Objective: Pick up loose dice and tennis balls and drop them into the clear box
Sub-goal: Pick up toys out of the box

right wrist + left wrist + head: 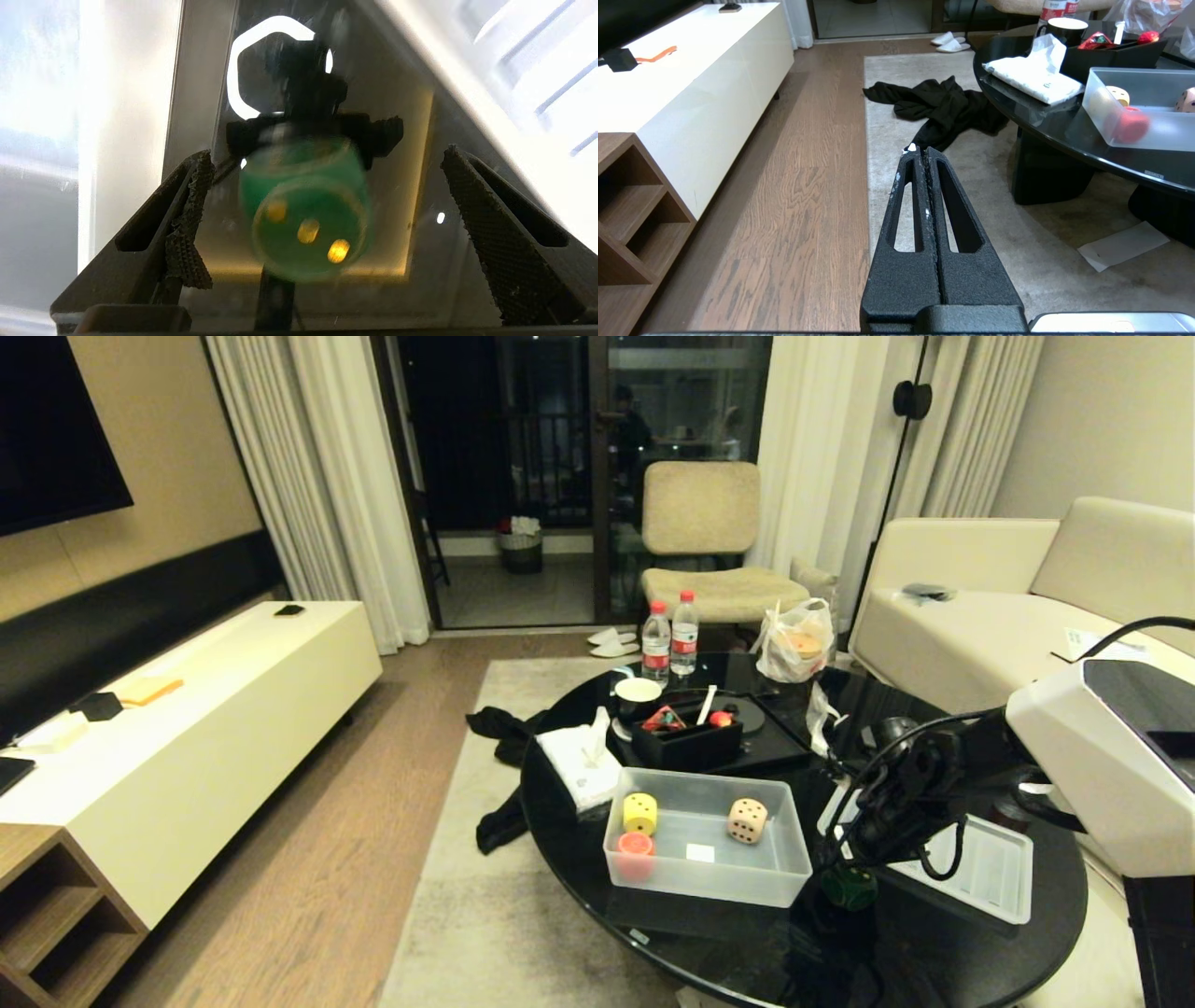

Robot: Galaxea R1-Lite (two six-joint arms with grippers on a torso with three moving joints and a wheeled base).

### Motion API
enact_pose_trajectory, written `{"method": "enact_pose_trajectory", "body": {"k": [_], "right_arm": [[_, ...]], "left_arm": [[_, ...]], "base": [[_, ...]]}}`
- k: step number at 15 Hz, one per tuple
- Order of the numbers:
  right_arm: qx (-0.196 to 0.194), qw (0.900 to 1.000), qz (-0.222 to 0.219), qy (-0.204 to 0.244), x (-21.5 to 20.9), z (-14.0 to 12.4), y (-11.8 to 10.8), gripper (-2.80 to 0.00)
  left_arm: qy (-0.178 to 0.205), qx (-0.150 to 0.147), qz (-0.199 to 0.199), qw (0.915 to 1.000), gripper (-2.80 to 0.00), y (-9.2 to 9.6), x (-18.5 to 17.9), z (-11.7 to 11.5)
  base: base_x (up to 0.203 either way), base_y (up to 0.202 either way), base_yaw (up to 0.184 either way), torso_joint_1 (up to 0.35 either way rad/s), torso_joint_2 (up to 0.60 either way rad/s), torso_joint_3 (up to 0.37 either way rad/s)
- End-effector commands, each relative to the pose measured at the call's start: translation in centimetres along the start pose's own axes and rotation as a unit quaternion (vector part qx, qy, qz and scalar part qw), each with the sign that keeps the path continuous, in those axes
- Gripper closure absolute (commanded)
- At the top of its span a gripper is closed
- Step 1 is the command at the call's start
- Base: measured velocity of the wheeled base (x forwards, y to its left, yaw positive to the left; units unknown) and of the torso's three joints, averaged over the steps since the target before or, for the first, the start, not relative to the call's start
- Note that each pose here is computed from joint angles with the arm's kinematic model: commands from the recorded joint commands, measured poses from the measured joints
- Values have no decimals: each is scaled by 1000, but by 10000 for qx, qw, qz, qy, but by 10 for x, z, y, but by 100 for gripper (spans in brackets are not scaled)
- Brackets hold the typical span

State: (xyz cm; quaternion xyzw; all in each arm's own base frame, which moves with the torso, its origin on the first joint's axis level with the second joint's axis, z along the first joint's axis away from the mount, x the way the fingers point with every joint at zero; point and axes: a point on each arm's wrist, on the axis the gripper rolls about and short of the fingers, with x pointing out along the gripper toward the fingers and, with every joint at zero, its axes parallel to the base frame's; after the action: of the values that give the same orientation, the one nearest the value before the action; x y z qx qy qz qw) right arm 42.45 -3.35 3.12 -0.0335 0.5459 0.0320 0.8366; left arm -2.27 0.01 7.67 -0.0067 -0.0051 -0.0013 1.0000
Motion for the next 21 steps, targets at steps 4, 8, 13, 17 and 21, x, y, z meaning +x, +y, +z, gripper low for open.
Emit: {"method": "enact_pose_trajectory", "body": {"k": [4, 8, 13, 17, 21], "right_arm": [[-195, 9998, 15, -51, 5, -1, -1, -280], [-231, 9997, 52, 94, 9, -9, 2, -280], [-405, 9991, 52, 93, 8, -9, 2, -280], [-417, 9989, 75, 187, 10, -14, 3, -280], [-569, 9984, 11, 26, 16, -17, 3, 0]], "left_arm": [[5, -2, -3, 10000, 0, 0, 0, 0], [5, -2, -3, 10000, 0, 0, 0, 0], [5, -2, -3, 10000, 0, 0, 0, 0], [5, -2, -3, 10000, 0, 0, 0, 0], [5, -2, -3, 10000, 0, 0, 0, 0]], "base": [[0, 0, 0, 0, 0, 0], [0, 0, 0, 0, 0, 0], [0, 0, 0, 0, 0, 0], [0, 0, 0, 0, 0, 0], [0, 0, 0, 0, 0, 0]]}}
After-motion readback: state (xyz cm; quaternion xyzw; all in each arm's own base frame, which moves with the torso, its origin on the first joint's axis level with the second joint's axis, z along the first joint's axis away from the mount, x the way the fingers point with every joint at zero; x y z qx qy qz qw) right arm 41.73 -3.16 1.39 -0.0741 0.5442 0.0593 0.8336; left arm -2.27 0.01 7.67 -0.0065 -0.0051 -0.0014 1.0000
